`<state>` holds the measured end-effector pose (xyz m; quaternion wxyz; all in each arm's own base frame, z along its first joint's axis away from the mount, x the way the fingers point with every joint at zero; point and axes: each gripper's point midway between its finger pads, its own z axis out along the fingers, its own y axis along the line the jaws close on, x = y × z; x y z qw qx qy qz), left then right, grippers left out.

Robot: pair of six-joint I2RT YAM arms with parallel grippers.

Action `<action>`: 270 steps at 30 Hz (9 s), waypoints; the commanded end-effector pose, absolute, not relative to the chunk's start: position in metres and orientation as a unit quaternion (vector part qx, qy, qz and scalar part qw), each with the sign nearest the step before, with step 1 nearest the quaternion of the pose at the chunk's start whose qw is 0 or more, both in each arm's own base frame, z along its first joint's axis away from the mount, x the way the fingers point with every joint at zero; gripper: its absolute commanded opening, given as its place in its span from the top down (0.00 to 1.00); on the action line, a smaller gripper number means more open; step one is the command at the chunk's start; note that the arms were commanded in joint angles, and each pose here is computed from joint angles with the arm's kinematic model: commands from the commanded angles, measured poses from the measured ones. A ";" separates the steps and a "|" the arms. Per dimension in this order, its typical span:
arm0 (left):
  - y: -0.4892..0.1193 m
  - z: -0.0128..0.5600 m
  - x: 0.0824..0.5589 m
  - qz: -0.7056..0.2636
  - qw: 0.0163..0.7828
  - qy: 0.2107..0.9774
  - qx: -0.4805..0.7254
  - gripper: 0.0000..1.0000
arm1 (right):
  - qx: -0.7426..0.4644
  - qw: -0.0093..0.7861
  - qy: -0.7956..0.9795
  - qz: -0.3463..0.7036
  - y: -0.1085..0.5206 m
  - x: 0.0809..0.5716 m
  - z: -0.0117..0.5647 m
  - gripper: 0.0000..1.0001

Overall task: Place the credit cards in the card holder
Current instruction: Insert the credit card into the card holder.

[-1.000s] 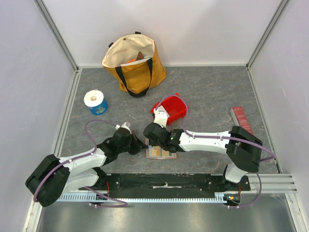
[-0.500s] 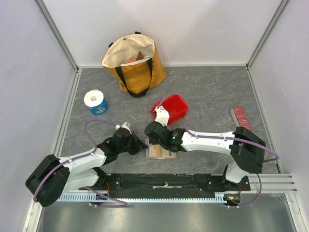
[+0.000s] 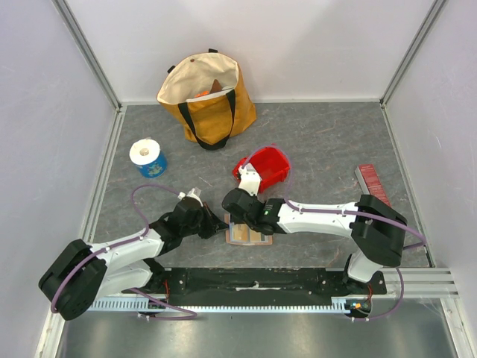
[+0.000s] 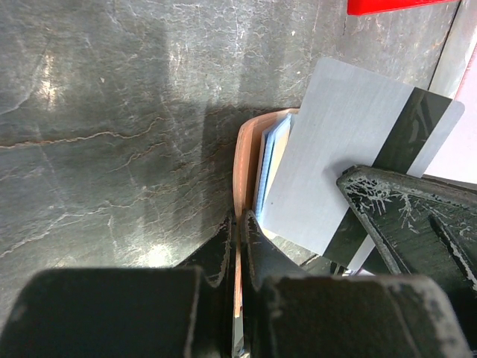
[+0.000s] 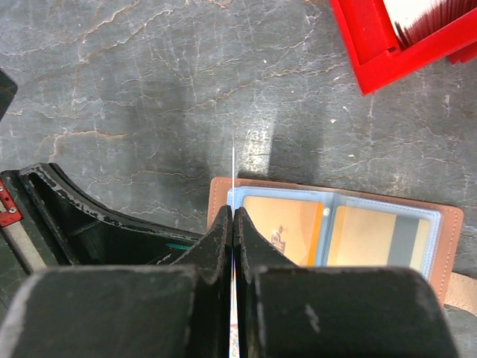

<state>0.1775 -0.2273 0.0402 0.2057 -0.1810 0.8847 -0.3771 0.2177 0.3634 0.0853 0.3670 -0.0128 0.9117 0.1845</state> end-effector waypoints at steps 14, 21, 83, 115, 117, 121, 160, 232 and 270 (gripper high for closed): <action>-0.237 0.061 0.184 -0.406 0.217 0.872 -0.165 0.98 | -0.025 0.409 0.906 0.104 0.344 0.226 0.097 1.00; -0.238 0.062 0.184 -0.407 0.217 0.872 -0.163 0.98 | -0.041 0.420 0.904 0.065 0.334 0.224 0.103 1.00; -0.224 0.015 0.174 -0.362 0.190 0.893 -0.188 0.98 | 0.075 0.247 0.901 0.348 0.292 0.183 0.026 1.00; -0.226 0.013 0.172 -0.364 0.185 0.894 -0.185 0.98 | 0.069 0.206 0.907 0.361 0.295 0.167 0.003 1.00; -0.224 0.012 0.172 -0.361 0.187 0.895 -0.186 0.98 | 0.074 0.205 0.905 0.364 0.293 0.166 0.002 1.00; -0.223 0.011 0.172 -0.359 0.189 0.895 -0.186 0.98 | 0.075 0.197 0.904 0.372 0.292 0.161 0.003 1.00; -0.220 0.014 0.168 -0.361 0.193 0.894 -0.181 0.98 | 0.113 0.222 0.910 0.331 0.283 0.182 -0.006 1.00; -0.220 0.016 0.160 -0.376 0.195 0.886 -0.191 0.98 | 0.028 0.204 0.920 0.334 0.332 0.153 0.031 0.52; -0.206 0.018 0.164 -0.345 0.222 0.891 -0.194 0.98 | 0.017 0.298 0.912 0.283 0.278 0.171 0.073 0.40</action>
